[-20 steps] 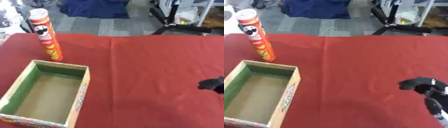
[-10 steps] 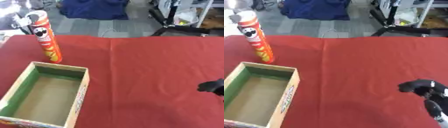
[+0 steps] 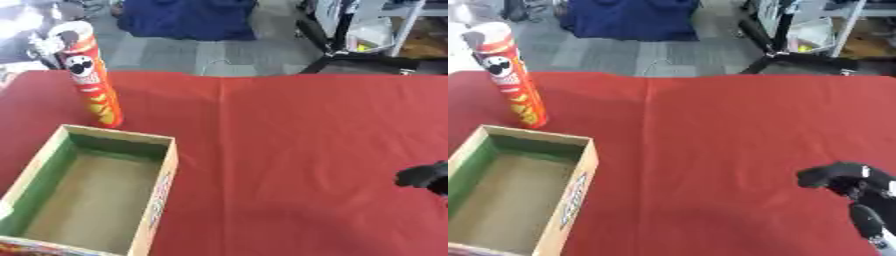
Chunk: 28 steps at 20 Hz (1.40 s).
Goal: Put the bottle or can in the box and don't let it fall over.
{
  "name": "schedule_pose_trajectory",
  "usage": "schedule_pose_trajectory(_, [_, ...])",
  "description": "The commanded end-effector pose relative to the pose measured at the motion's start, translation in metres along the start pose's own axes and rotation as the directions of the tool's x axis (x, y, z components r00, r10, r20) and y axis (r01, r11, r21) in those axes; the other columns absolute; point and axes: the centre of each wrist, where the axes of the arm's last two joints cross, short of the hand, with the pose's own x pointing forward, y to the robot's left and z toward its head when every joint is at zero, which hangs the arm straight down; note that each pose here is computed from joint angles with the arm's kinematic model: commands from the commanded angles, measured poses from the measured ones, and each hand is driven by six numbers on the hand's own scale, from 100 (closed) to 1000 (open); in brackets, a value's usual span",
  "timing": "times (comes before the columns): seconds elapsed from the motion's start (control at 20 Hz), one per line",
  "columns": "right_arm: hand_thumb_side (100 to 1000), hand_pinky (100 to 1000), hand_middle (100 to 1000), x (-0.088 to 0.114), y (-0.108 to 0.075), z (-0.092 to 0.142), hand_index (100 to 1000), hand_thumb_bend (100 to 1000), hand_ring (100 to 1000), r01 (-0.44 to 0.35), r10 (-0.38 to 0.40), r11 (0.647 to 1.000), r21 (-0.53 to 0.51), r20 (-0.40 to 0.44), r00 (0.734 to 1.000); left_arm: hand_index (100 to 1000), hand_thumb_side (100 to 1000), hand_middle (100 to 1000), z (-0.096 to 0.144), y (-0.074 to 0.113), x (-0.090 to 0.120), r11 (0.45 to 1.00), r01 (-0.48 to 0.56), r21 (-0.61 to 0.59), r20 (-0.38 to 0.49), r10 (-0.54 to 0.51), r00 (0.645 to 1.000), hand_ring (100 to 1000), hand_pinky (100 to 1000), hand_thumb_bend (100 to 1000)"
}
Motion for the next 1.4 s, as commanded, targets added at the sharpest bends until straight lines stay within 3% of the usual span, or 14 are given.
schedule_pose_trajectory(0.05, [470, 789, 655, 0.006, -0.002, -0.005, 820, 100, 808, -0.031, 0.03, 0.999, 0.027, 0.022, 0.999, 995, 1000, 1000, 0.002, 0.018, 0.001, 0.999, 0.015, 0.044, -0.012, -0.015, 1.0, 1000, 985, 218])
schedule_pose_trajectory(0.4, [470, 789, 654, 0.006, -0.001, -0.007, 819, 100, 808, -0.034, 0.033, 0.999, 0.038, 0.029, 0.999, 987, 1000, 1000, -0.004, 0.021, 0.0, 0.997, -0.006, 0.08, -0.032, 0.009, 0.999, 1000, 962, 228])
schedule_pose_trajectory(0.9, [470, 788, 653, 0.006, -0.001, -0.01, 819, 100, 807, -0.044, 0.042, 0.998, 0.052, 0.037, 0.998, 988, 977, 1000, -0.005, 0.038, 0.001, 0.963, 0.024, 0.268, -0.085, -0.001, 0.996, 1000, 909, 222])
schedule_pose_trajectory(1.4, [470, 788, 649, 0.005, -0.001, -0.015, 818, 100, 806, -0.057, 0.054, 0.996, 0.068, 0.046, 0.997, 938, 1000, 969, -0.011, 0.043, -0.001, 0.957, 0.037, 0.289, -0.154, 0.009, 0.988, 1000, 921, 215])
